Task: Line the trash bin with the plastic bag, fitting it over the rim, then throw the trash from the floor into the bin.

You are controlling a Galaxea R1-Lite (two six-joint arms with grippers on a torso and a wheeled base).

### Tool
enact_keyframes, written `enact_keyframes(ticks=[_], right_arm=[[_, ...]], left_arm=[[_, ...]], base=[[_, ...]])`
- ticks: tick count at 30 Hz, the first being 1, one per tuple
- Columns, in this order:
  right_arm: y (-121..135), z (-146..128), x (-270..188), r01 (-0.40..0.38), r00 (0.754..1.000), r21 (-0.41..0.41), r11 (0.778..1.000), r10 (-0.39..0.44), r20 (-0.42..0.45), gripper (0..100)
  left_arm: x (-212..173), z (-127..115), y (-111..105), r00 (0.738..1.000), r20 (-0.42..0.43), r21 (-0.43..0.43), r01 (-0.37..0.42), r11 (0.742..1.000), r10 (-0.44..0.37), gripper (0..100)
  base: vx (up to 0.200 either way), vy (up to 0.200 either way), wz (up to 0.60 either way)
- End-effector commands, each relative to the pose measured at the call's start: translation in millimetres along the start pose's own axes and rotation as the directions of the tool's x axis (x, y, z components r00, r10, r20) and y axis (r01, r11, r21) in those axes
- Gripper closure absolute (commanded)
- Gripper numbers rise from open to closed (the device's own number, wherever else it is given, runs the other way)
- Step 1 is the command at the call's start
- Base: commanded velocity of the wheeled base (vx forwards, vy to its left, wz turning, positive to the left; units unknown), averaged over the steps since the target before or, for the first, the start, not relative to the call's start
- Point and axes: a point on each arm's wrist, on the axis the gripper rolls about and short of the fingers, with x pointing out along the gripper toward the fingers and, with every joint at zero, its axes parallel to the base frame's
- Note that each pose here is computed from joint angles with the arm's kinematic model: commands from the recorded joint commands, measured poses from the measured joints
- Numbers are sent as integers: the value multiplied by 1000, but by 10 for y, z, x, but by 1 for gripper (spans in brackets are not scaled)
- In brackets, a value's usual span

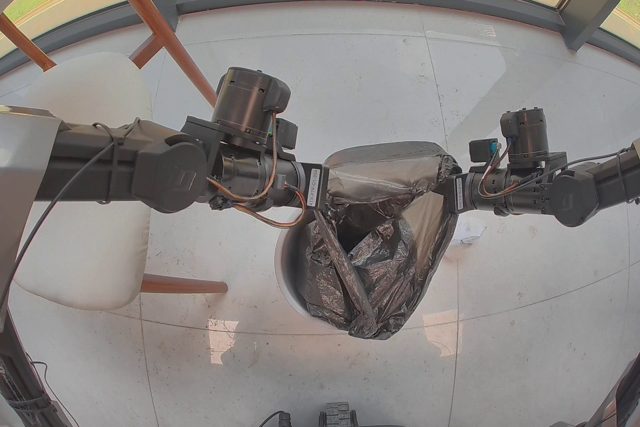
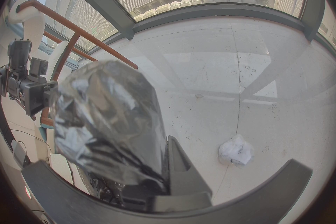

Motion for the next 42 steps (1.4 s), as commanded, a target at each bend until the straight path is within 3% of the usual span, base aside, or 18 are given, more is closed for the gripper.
enact_keyframes(ticks=[1,2,3,10,15,16,26,27,33,39,40,42], right_arm=[[-97,25,157,14,1000,8,1000,-14,1,100],[-97,51,164,13,1000,8,1000,-13,9,100],[-108,71,164,16,1000,4,1000,-16,10,0],[-43,24,94,-19,1000,-2,1000,18,-6,0],[92,10,-262,-126,992,-15,992,126,4,0],[104,-34,-389,-140,990,-14,990,140,3,0],[89,-146,-925,-113,992,-8,994,114,51,0],[110,-138,-1047,-113,991,-12,994,114,74,0],[159,-235,-1323,-113,989,-17,993,114,99,0],[193,-361,-1491,-114,988,-18,993,115,102,0],[194,-363,-1498,-114,988,-19,993,115,103,0],[201,-443,-1567,-109,989,-18,994,111,100,0]], left_arm=[[-72,24,7,1000,11,-3,0,1000,0,100],[-71,18,9,1000,9,-3,-2,1000,2,100],[-71,20,8,1000,10,-3,-2,1000,2,100],[-64,-2,7,1000,2,1,-2,1000,2,100],[-47,-48,36,1000,-13,45,-10,999,11,100],[-41,-68,120,999,-21,55,-28,998,29,100],[3,-263,481,990,-93,111,-97,989,108,100],[18,-308,592,987,-102,128,-112,985,126,100],[48,-377,624,988,-89,127,-116,985,128,100],[66,-528,658,981,-140,133,-117,984,136,100],[66,-528,658,981,-140,133,-117,984,136,0],[62,-574,657,979,-155,141,-113,984,134,0]], base=[[0,0,0],[0,0,0],[0,0,0],[0,0,0],[0,0,0],[0,0,0],[0,0,0],[0,0,0],[0,0,0],[0,0,0],[0,0,0],[0,0,0]])
